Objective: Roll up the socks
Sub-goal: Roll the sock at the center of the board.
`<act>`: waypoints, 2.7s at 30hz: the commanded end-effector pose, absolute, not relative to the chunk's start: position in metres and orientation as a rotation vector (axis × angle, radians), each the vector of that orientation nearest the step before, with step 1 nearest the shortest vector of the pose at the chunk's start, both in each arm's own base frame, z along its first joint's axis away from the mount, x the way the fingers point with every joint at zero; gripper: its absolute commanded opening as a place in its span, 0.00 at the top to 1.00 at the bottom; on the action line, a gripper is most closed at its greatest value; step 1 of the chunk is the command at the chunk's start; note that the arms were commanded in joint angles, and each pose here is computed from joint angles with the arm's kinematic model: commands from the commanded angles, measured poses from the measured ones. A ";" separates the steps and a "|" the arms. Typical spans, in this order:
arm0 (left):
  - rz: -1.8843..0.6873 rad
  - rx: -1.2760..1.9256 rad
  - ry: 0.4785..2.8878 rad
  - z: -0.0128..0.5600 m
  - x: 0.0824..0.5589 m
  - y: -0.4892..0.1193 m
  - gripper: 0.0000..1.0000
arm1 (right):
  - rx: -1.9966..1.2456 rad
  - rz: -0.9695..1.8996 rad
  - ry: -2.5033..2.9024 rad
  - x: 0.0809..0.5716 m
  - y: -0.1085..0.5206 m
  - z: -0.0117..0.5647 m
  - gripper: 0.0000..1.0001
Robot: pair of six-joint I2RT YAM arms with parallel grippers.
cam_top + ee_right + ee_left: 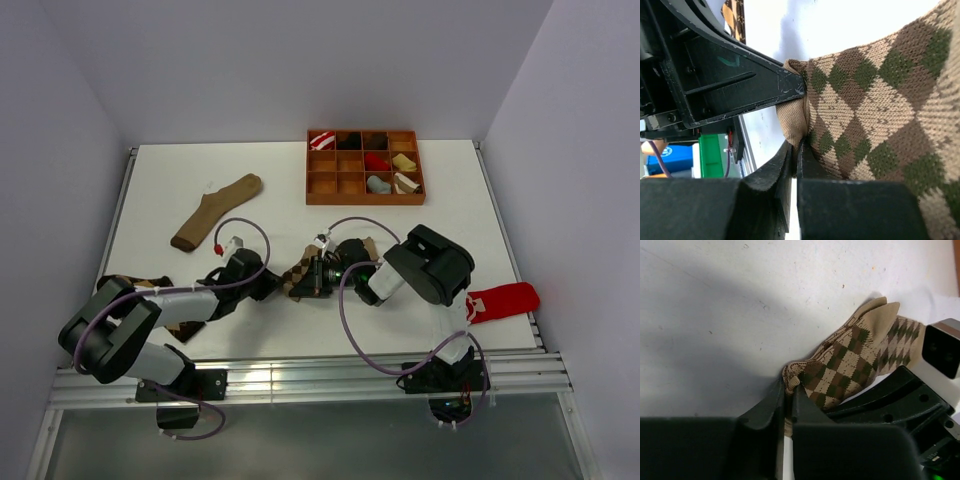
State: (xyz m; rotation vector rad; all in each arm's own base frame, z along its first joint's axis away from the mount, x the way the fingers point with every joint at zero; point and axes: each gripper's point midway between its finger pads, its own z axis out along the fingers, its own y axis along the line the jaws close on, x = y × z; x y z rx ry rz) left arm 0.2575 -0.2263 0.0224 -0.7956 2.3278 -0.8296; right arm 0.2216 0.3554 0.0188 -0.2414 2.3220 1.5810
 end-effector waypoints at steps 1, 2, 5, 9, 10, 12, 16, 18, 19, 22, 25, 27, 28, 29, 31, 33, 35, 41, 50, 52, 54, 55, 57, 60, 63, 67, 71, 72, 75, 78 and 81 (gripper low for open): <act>-0.719 -0.740 2.415 0.016 0.249 -0.223 0.97 | -0.272 1.487 2.364 0.222 0.348 0.014 0.94; -0.712 -0.724 2.414 0.024 0.255 -0.227 0.99 | -0.295 1.440 2.344 0.227 0.347 0.015 0.91; -0.569 -0.664 2.469 0.031 0.257 -0.222 0.99 | -0.363 1.351 2.331 0.227 0.345 0.022 0.78; -0.384 -0.579 2.541 0.037 0.255 -0.216 1.00 | -0.397 1.148 2.287 0.235 0.335 0.031 0.59; -0.331 -0.565 2.583 0.031 0.250 -0.213 0.99 | -0.405 1.112 2.253 0.237 0.334 0.041 0.56; -0.301 -0.532 2.611 0.034 0.254 -0.217 1.00 | -0.431 0.993 2.188 0.242 0.331 0.052 0.51; -0.220 -0.480 2.698 0.026 0.249 -0.217 1.00 | -0.466 0.754 2.073 0.247 0.322 0.067 0.48; -0.192 -0.465 2.734 0.021 0.248 -0.219 1.00 | -0.499 0.662 2.024 0.247 0.322 0.072 0.47; -0.187 -0.456 2.744 0.019 0.248 -0.219 1.00 | -0.515 0.636 1.997 0.241 0.327 0.075 0.47; -0.182 -0.452 2.771 0.014 0.246 -0.222 1.00 | -0.539 0.559 1.963 0.237 0.329 0.075 0.47; -0.185 -0.446 2.785 0.014 0.246 -0.225 1.00 | -0.597 0.519 1.930 0.229 0.336 0.071 0.47; -0.177 -0.439 2.799 0.012 0.245 -0.225 1.00 | -0.609 0.468 1.925 0.231 0.338 0.066 0.47; -0.181 -0.437 2.799 0.014 0.246 -0.227 1.00 | -0.632 0.446 1.914 0.229 0.340 0.064 0.47; -0.180 -0.428 2.804 0.014 0.246 -0.227 1.00 | -0.643 0.425 1.898 0.227 0.343 0.065 0.48; -0.175 -0.423 2.816 0.014 0.246 -0.228 1.00 | -0.674 0.398 1.889 0.225 0.349 0.062 0.48; -0.173 -0.418 2.821 0.013 0.246 -0.229 1.00 | -0.693 0.376 1.875 0.222 0.353 0.059 0.49; -0.172 -0.416 2.828 0.012 0.245 -0.229 1.00 | -0.699 0.347 1.856 0.222 0.354 0.060 0.51; -0.184 -0.412 2.842 0.011 0.244 -0.232 1.00 | -0.734 0.295 1.828 0.218 0.361 0.060 0.51; -0.175 -0.410 2.842 0.011 0.244 -0.232 1.00 | -0.810 0.246 1.822 0.215 0.372 0.046 0.51; -0.172 -0.412 2.844 0.011 0.244 -0.232 1.00 | -0.829 0.242 1.825 0.213 0.375 0.041 0.52; -0.176 -0.414 2.843 0.012 0.246 -0.233 1.00 | -0.845 0.224 1.835 0.212 0.376 0.034 0.53; -0.178 -0.410 2.844 0.012 0.245 -0.233 1.00 | -0.852 0.214 1.840 0.211 0.375 0.030 0.54; -0.181 -0.414 2.844 0.013 0.246 -0.233 1.00 | -0.864 0.188 1.852 0.212 0.372 0.022 0.57; -0.182 -0.410 2.847 0.012 0.246 -0.234 1.00 | -0.874 0.168 1.858 0.211 0.371 0.015 0.65; -0.201 -0.408 2.847 0.014 0.247 -0.237 1.00 | -0.878 0.142 1.869 0.212 0.367 0.007 0.83; -0.216 -0.431 2.813 0.022 0.250 -0.237 0.89 | -0.872 0.182 1.893 0.207 0.367 0.005 1.00; -0.272 -0.499 2.702 0.049 0.265 -0.232 0.79 | -0.842 0.293 1.909 0.203 0.367 0.016 1.00; -0.289 -0.514 2.678 0.054 0.268 -0.231 0.75 | -0.839 0.321 1.914 0.201 0.368 0.017 1.00; -0.345 -0.592 2.581 0.076 0.279 -0.222 0.59 | -0.808 0.439 1.934 0.199 0.369 0.026 1.00; -0.388 -0.688 2.472 0.094 0.288 -0.206 0.39 | -0.781 0.568 1.968 0.197 0.371 0.032 1.00; -0.491 -0.741 2.367 0.110 0.290 -0.200 0.23 | -0.767 0.710 1.997 0.196 0.373 0.035 1.00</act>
